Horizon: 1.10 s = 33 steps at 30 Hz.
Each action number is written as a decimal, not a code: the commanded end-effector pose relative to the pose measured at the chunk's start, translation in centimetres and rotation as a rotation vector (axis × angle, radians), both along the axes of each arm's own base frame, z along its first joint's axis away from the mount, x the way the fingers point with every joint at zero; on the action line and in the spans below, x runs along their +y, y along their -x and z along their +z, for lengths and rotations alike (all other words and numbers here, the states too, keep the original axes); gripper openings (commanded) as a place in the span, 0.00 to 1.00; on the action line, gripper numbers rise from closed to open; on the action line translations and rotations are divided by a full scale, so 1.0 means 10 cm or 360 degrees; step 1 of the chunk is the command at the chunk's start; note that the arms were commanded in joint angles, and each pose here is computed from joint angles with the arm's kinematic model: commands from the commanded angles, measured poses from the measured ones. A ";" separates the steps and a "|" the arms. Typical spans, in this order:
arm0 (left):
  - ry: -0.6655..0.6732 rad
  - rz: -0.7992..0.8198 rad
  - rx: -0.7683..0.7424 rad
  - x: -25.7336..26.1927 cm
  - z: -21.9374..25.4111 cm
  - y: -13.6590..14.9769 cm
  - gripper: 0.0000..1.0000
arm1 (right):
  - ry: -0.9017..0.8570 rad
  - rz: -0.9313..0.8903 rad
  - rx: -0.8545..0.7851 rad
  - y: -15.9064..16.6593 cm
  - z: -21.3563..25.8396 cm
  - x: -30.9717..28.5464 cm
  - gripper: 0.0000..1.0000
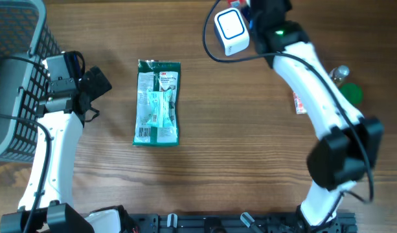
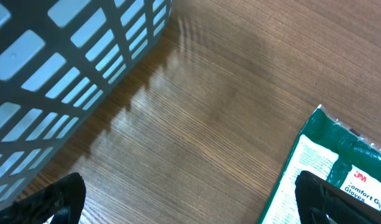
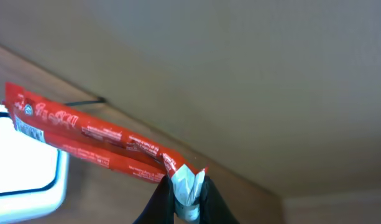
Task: Scan the item barcode
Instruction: 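Lift the red stick up to the scanner window, then hold the red stick under the scanner window with the right gripper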
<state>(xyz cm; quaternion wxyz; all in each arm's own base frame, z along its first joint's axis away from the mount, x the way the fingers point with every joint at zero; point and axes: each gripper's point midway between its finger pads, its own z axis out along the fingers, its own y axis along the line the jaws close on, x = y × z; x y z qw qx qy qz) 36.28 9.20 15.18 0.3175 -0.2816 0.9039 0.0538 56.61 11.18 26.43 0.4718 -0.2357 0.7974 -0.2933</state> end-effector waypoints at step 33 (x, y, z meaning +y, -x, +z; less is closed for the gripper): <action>-0.0014 -0.0017 -0.0024 0.01 0.07 -0.03 1.00 | 0.1004 -0.0235 -0.0156 -0.43 -0.43 0.19 0.04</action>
